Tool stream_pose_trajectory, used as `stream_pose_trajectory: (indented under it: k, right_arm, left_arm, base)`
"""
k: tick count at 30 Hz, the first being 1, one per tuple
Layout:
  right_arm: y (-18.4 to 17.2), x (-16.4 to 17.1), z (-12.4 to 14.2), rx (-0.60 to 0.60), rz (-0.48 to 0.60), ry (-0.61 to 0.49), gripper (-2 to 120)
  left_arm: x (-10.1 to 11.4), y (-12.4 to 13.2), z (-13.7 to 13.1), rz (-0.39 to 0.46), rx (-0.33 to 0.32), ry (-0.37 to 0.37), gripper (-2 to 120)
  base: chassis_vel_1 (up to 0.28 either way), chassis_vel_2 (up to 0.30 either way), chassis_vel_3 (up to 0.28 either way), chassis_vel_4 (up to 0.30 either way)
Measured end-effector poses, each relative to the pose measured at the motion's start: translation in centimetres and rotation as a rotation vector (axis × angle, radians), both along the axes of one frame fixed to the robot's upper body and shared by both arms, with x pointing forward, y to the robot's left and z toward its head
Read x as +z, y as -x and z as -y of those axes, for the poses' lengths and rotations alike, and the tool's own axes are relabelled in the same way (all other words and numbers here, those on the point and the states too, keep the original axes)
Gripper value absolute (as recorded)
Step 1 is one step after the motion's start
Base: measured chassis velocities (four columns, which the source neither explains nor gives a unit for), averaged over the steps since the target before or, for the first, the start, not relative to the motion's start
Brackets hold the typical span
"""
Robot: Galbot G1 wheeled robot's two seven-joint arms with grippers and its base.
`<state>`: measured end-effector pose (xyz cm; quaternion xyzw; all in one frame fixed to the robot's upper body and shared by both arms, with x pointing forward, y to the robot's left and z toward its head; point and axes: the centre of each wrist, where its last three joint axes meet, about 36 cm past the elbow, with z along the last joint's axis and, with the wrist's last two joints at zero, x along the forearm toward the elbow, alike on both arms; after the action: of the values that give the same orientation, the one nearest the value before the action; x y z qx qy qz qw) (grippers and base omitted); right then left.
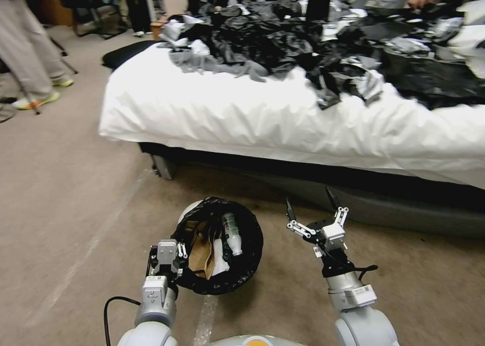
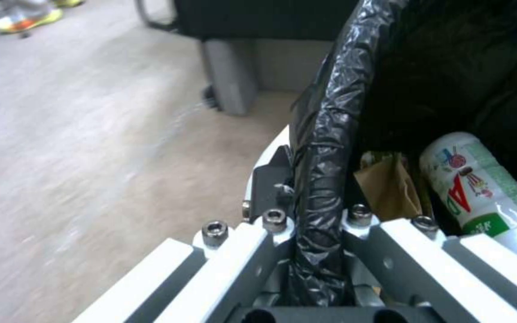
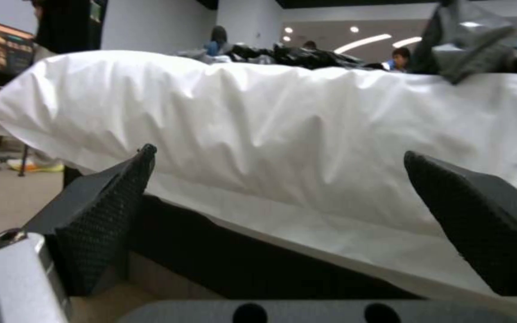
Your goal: Pick up the trash bin, then pick up the garbage from the floor and place it into the trash bin.
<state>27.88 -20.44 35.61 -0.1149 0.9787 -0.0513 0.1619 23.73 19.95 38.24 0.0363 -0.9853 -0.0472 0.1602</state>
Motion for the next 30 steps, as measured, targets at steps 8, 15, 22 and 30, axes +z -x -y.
stream_pose_trajectory:
  k: [8,15,22,30]
  right_arm:
    - [-1.1,0.8,1.3,-0.025,0.027,-0.006,100]
    - [-1.8,1.7,2.1,-0.043,0.038,-0.013,100]
    - [-2.0,1.8,2.2,-0.042,0.038,-0.013,100]
    - [-1.7,1.6,1.9,-0.037,0.027,-0.012,100]
  left_arm:
    - [0.1,-0.2,-0.2,0.003,0.012,-0.005,0]
    - [0.3,-0.3,-0.2,0.006,0.014,-0.002,0]
    - [0.3,-0.2,-0.2,0.003,0.015,-0.003,0]
    - [0.5,-0.2,-0.2,0.007,0.015,-0.002,0]
  base:
    - [0.122,0.133,0.127,0.116]
    - [0.116,0.121,0.132,0.118]
    - [0.136,0.129,0.125,0.129]
    - [0.125,0.123,0.122,0.127]
